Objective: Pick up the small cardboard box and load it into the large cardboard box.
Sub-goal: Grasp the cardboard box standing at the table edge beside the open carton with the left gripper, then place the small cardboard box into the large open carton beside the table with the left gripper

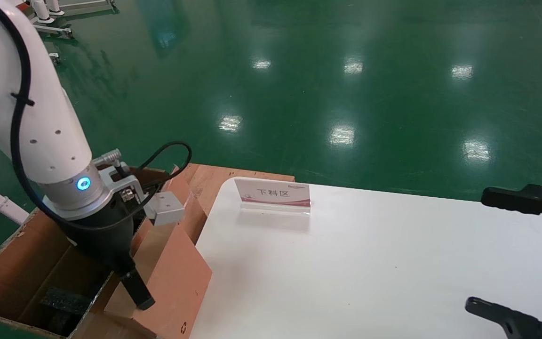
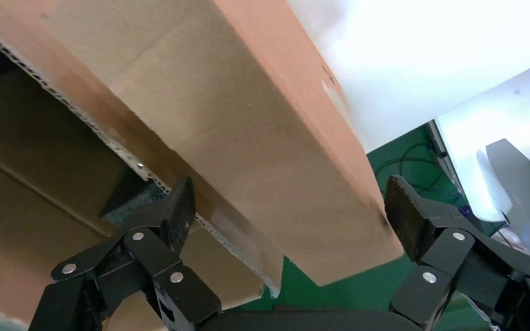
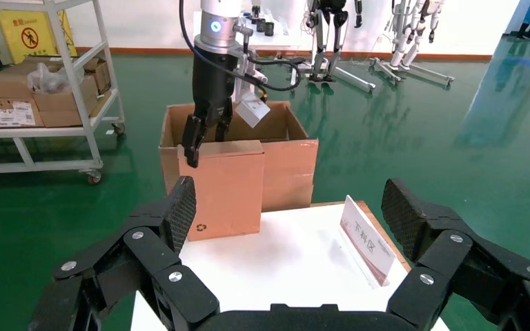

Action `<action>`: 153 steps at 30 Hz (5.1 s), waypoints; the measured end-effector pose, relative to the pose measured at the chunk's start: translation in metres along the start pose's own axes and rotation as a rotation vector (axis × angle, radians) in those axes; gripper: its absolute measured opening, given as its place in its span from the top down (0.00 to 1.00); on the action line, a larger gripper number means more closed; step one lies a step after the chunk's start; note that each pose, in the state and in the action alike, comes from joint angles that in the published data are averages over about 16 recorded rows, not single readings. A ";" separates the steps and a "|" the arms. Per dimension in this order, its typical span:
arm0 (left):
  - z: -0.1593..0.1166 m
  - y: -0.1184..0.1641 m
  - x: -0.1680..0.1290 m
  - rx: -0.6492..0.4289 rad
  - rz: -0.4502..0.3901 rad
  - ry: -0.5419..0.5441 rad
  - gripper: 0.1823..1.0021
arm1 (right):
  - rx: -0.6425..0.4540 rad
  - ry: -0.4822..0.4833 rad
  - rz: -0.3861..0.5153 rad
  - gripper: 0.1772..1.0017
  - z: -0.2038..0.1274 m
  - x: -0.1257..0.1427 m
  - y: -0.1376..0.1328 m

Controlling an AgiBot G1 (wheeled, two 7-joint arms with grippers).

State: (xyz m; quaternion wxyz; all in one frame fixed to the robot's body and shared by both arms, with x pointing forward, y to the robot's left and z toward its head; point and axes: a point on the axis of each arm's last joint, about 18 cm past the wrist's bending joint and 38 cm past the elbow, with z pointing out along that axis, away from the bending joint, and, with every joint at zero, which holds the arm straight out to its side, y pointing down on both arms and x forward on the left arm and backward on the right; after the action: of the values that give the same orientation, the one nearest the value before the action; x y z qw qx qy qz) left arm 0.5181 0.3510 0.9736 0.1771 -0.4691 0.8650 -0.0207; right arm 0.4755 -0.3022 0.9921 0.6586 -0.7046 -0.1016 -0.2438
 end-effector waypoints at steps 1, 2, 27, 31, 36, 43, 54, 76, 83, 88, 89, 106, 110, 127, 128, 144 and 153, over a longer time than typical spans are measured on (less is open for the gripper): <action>0.002 0.000 0.000 -0.001 0.000 0.002 0.00 | 0.000 0.000 0.000 0.00 0.000 0.000 0.000; 0.004 0.001 0.000 -0.003 0.000 0.003 0.00 | 0.000 0.000 0.000 0.00 0.000 0.000 0.000; 0.013 0.001 -0.001 -0.004 0.005 0.005 0.03 | 0.000 0.001 0.000 0.03 0.000 0.000 0.000; 0.012 0.001 -0.001 -0.004 0.006 0.005 0.06 | 0.000 0.001 0.000 0.07 0.000 0.000 0.000; 0.012 0.001 -0.001 -0.004 0.006 0.004 0.12 | 0.000 0.001 0.000 0.14 0.000 0.000 0.000; 0.012 0.001 -0.001 -0.004 0.006 0.004 0.26 | 0.000 0.001 0.000 0.29 0.000 0.000 0.000; 0.008 0.000 -0.002 0.005 0.008 0.007 0.54 | 0.000 0.001 0.000 0.58 0.000 0.000 0.000; -0.182 0.033 -0.055 0.404 -0.065 -0.181 0.68 | 0.000 0.001 0.000 0.96 0.000 0.000 0.000; -0.214 0.067 -0.089 0.378 -0.146 -0.297 0.68 | 0.000 0.000 0.000 0.98 0.000 0.000 0.000; -0.206 0.095 -0.109 0.268 -0.198 -0.329 0.68 | 0.000 0.000 0.000 0.97 0.000 0.000 0.000; -0.203 0.100 -0.112 0.244 -0.207 -0.328 0.68 | 0.000 0.000 0.000 0.97 0.000 0.000 0.000; -0.113 0.129 -0.130 0.008 -0.301 -0.185 0.69 | 0.000 0.000 0.000 0.73 0.000 0.000 0.000; -0.097 0.127 -0.130 -0.008 -0.325 -0.154 0.69 | 0.000 0.000 0.000 0.63 0.000 0.000 0.000; -0.037 0.118 -0.146 -0.080 -0.414 -0.120 0.69 | 0.000 0.000 0.000 0.18 0.000 0.000 0.000; -0.034 0.118 -0.148 -0.084 -0.418 -0.121 0.69 | 0.000 0.000 0.000 0.16 0.000 0.000 0.000; 0.001 0.116 -0.175 -0.114 -0.453 -0.174 0.69 | 0.000 0.000 0.000 0.01 0.000 0.000 0.000; 0.007 0.110 -0.187 -0.102 -0.451 -0.210 0.69 | 0.000 0.000 0.000 0.00 0.000 0.000 0.000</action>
State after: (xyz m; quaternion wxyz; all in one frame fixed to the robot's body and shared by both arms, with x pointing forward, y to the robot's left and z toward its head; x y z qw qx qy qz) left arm 0.5246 0.5664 0.9988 0.2330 -0.6581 0.7152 0.0329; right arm 0.4756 -0.3024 0.9921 0.6588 -0.7045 -0.1013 -0.2439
